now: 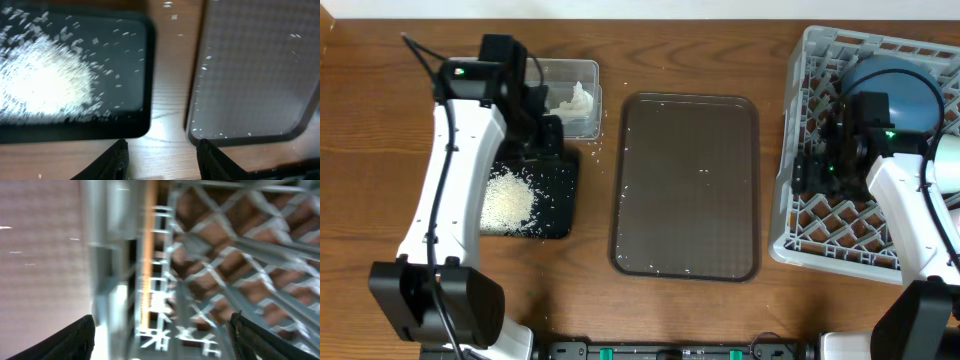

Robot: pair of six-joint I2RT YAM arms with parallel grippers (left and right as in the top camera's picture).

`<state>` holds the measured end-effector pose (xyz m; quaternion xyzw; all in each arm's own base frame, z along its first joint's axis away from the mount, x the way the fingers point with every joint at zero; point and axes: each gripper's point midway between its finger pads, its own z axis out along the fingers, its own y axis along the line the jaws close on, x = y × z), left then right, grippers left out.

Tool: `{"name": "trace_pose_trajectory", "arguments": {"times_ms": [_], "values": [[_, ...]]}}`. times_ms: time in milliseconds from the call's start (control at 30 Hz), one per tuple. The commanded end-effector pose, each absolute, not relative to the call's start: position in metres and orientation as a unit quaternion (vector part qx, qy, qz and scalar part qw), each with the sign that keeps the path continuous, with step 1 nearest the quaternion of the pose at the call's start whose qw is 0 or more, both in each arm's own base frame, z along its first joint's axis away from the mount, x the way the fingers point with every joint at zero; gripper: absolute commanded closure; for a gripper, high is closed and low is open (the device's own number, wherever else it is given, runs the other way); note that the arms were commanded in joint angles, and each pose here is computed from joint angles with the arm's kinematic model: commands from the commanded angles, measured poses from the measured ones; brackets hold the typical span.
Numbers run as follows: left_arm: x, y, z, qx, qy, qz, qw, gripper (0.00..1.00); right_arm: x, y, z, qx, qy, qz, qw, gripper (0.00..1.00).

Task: Sort waste into correct bins and load items into the dishwasher rack

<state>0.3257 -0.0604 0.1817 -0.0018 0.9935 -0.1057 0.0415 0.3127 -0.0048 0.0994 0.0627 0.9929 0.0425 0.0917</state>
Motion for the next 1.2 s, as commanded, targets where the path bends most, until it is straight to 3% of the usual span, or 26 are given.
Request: {"name": "trace_pose_trajectory", "arguments": {"times_ms": [0,167,233,300,367,400,467,633,967,1167], "values": [[0.327,-0.074,0.181,0.029,0.992,-0.118,0.045,0.53,0.332,0.015,0.135,0.060,0.983,0.098,0.145,0.15],[0.341,-0.076,0.192,0.034,0.989,-0.121,0.080,0.53,0.363,0.013,0.194,0.050,0.967,0.095,0.233,0.18],[0.344,-0.077,0.197,0.035,0.988,-0.121,0.090,0.53,0.371,0.014,0.210,0.046,0.961,0.099,0.253,0.25],[0.345,-0.077,0.199,0.036,0.987,-0.122,0.094,0.53,0.373,0.024,0.219,0.035,0.957,0.120,0.261,0.48],[0.345,-0.077,0.199,0.036,0.988,-0.122,0.093,0.53,0.372,0.039,0.219,0.020,0.955,0.145,0.256,0.62],[0.344,-0.076,0.199,0.036,0.988,-0.121,0.093,0.53,0.371,0.044,0.215,0.015,0.956,0.150,0.250,0.75],[0.344,-0.076,0.199,0.035,0.988,-0.121,0.092,0.53,0.367,0.053,0.207,0.005,0.959,0.152,0.238,0.91],[0.342,-0.075,0.198,0.035,0.989,-0.118,0.087,0.53,0.358,0.077,0.169,-0.024,0.967,0.158,0.198,0.95],[0.337,-0.075,0.197,0.034,0.990,-0.117,0.078,0.53,0.324,0.079,0.097,-0.020,0.982,0.149,0.114,0.90],[0.337,-0.075,0.197,0.034,0.990,-0.117,0.078,0.53,0.300,0.029,0.076,0.048,0.996,0.027,0.067,0.97]]}}
